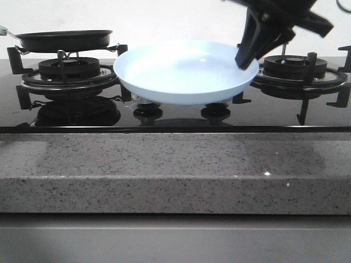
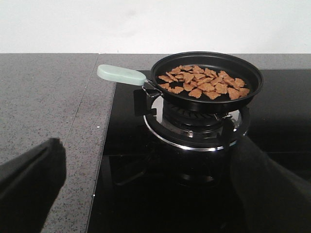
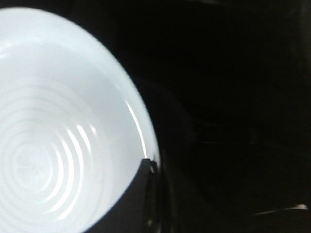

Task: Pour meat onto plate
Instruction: 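Lift the plate with the right gripper and set it down nearer the robot, then reach the left gripper to the pale green handle of the frying pan and grasp it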

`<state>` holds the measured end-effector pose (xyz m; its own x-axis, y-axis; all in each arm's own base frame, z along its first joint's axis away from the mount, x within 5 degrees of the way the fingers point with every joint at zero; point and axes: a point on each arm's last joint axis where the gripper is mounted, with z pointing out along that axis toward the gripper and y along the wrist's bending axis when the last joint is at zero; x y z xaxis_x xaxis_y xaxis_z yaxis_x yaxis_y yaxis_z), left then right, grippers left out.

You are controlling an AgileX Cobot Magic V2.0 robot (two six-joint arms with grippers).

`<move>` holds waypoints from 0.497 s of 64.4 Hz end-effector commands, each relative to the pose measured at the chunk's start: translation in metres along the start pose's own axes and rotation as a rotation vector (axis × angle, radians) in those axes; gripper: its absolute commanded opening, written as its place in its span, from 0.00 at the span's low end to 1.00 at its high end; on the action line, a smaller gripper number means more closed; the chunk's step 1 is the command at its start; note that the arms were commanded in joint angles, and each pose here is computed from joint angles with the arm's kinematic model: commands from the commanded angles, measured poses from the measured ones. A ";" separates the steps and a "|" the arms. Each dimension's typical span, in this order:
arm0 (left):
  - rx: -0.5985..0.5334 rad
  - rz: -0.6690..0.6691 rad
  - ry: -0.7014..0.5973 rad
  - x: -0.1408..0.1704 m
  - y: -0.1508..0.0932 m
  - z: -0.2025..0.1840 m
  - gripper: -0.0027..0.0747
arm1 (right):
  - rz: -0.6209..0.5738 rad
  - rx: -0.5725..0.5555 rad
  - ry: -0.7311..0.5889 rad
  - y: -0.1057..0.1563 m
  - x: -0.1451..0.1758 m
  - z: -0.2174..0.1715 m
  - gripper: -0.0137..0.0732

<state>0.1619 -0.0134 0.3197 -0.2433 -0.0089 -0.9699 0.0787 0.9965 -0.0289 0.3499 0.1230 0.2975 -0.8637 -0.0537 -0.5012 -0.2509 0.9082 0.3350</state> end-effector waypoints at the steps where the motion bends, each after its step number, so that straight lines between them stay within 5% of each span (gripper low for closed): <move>1: 0.000 -0.010 -0.125 -0.021 0.000 -0.003 0.90 | -0.014 -0.027 -0.085 0.009 -0.009 -0.018 0.09; 32: 0.000 -0.010 -0.125 -0.021 0.000 -0.003 0.90 | 0.004 -0.052 -0.054 0.011 -0.006 -0.018 0.09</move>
<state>0.1619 -0.0134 0.3197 -0.2433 -0.0089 -0.9699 0.0787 0.9965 -0.0289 0.3488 0.1253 0.2964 -0.8771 -0.0389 -0.4788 -0.2407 0.8981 0.3681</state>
